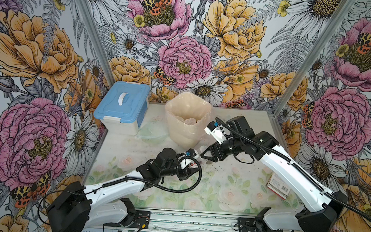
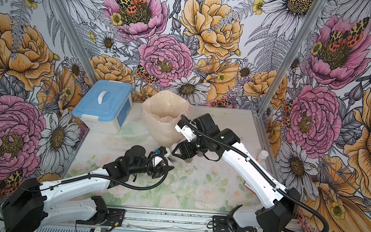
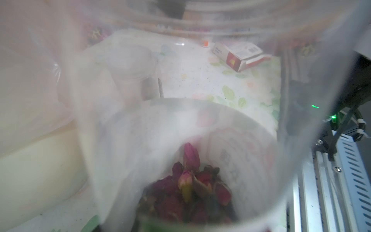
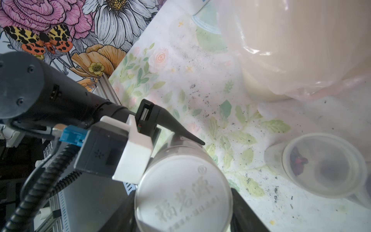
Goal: Empty the moldy dried flower tea in the jars
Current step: Unscrew the lid from the jar.
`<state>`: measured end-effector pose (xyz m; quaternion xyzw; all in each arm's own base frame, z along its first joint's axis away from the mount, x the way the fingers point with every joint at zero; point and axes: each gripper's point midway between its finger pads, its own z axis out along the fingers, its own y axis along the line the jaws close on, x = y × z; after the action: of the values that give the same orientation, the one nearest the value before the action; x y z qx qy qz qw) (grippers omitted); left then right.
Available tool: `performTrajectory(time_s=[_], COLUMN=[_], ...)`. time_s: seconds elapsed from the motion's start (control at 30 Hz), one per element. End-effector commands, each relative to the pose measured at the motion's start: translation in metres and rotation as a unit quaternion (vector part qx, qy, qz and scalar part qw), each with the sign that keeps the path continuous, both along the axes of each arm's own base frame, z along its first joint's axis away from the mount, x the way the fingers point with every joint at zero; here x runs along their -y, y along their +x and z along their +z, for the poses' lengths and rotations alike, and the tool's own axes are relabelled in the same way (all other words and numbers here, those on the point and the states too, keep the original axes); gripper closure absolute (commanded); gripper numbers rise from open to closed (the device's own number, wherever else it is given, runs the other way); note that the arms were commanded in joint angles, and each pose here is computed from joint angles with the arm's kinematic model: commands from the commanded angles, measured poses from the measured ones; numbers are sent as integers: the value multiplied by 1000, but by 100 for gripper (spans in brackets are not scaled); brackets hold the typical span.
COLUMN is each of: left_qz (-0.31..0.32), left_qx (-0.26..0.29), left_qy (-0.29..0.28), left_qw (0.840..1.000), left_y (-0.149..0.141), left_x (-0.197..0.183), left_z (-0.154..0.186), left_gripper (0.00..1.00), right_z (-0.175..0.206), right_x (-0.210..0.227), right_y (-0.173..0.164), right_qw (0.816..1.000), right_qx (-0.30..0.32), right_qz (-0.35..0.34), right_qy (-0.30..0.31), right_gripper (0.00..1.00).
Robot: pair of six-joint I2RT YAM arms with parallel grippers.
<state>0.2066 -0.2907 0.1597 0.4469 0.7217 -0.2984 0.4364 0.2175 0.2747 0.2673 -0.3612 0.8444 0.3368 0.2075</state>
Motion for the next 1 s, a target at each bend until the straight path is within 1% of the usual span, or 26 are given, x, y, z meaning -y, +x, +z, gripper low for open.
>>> performTrajectory(time_s=[0.0, 0.17, 0.37, 0.5, 0.53, 0.63, 0.67, 0.7, 0.8, 0.87, 0.97], left_qz=[-46, -61, -65, -59, -53, -35, -25, -18, 2, 12, 28], left_qx=[-3, -18, -11, -1, 2, 17, 23, 29, 48, 62, 81], left_qy=[-58, -46, -36, -30, -27, -20, -15, -13, -3, 3, 14], left_qw=[997, 997, 997, 998, 998, 999, 999, 999, 999, 998, 996], left_y=[-11, -15, -15, -11, -9, -2, 2, 4, 11, 14, 18], left_x=[8, 5, 3, 1, 1, -3, -5, -6, -12, -15, -19], left_z=[28, 22, 20, 19, 19, 21, 20, 21, 22, 24, 25], left_gripper=[45, 44, 44, 44, 44, 44, 44, 44, 44, 45, 44], right_z=[-2, -5, -12, -17, -17, -13, -10, -6, 15, 30, 41], right_x=[5, 8, 13, 15, 14, 11, 9, 7, 2, 0, 0], right_y=[-16, -16, -13, -10, -9, -10, -10, -12, -17, -20, -16], right_qw=[996, 987, 973, 967, 967, 970, 971, 973, 980, 984, 992], right_qx=[47, 105, 158, 175, 176, 165, 162, 156, 137, 120, 85], right_qz=[72, 121, 163, 176, 176, 173, 171, 166, 147, 126, 80], right_qy=[-2, -16, -42, -54, -55, -44, -36, -29, 8, 29, 42], right_gripper=[89, 91, 92, 88, 86, 72, 60, 53, 38, 27, 16])
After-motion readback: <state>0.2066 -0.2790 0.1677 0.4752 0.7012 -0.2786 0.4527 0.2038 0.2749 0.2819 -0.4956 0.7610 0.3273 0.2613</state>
